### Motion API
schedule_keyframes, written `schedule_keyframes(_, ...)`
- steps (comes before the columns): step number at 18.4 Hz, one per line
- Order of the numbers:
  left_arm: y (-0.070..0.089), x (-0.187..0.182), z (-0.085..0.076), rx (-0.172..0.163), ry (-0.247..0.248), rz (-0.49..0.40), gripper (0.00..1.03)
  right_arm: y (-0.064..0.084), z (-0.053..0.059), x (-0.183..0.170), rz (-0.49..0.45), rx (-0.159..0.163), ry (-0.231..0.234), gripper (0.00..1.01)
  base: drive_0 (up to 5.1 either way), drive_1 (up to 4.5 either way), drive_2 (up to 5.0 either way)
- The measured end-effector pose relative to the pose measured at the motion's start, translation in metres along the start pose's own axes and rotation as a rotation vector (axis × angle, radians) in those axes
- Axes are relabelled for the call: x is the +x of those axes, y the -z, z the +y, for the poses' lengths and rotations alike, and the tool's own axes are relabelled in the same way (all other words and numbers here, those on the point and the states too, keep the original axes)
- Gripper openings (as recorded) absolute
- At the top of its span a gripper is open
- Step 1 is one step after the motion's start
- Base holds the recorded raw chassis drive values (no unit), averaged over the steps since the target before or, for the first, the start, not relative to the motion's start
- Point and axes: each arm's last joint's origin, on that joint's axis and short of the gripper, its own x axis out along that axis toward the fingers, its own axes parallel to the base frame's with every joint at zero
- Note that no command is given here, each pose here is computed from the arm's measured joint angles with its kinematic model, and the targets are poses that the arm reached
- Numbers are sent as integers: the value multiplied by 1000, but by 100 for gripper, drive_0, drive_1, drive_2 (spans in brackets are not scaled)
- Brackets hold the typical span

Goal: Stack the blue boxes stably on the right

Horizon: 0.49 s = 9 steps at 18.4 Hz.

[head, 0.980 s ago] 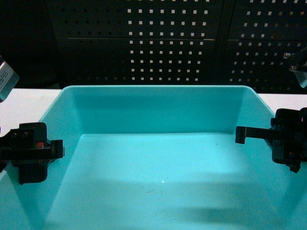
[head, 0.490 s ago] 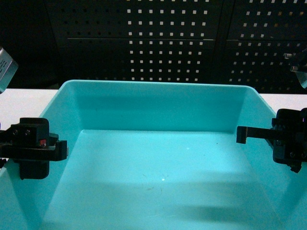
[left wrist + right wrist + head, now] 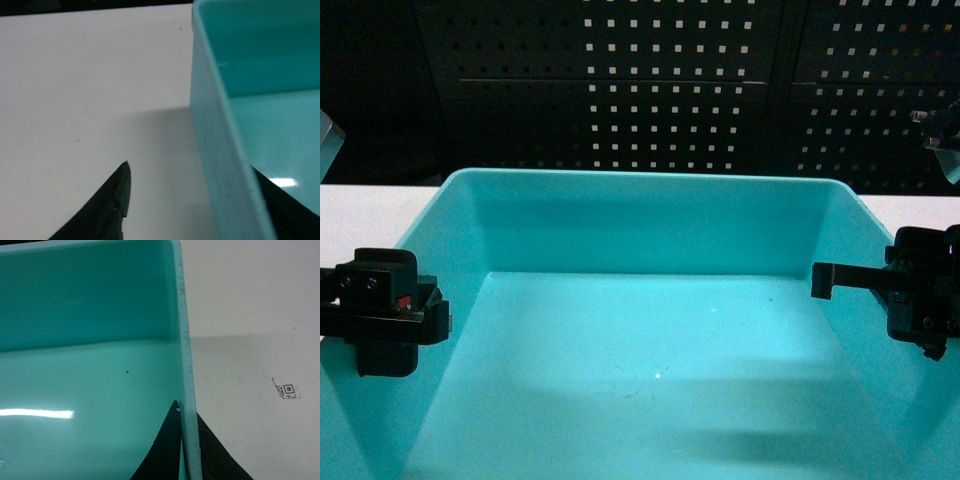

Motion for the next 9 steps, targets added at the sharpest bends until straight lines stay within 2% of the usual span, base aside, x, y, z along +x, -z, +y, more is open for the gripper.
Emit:
schedule_keyframes(4,-3,-2,3,42,-23,-20,100,0,1,0,0,-1,-2,2,0,0,0)
schedule_keyframes(7,-2,-5,2,47,-14,34,98,0,1,0,0,-1,-2,2,0,0,0)
schedule_keyframes(9,-11,-6,-3,22,-1,37,98,0,1,0,0,-1,-2,2,0,0,0)
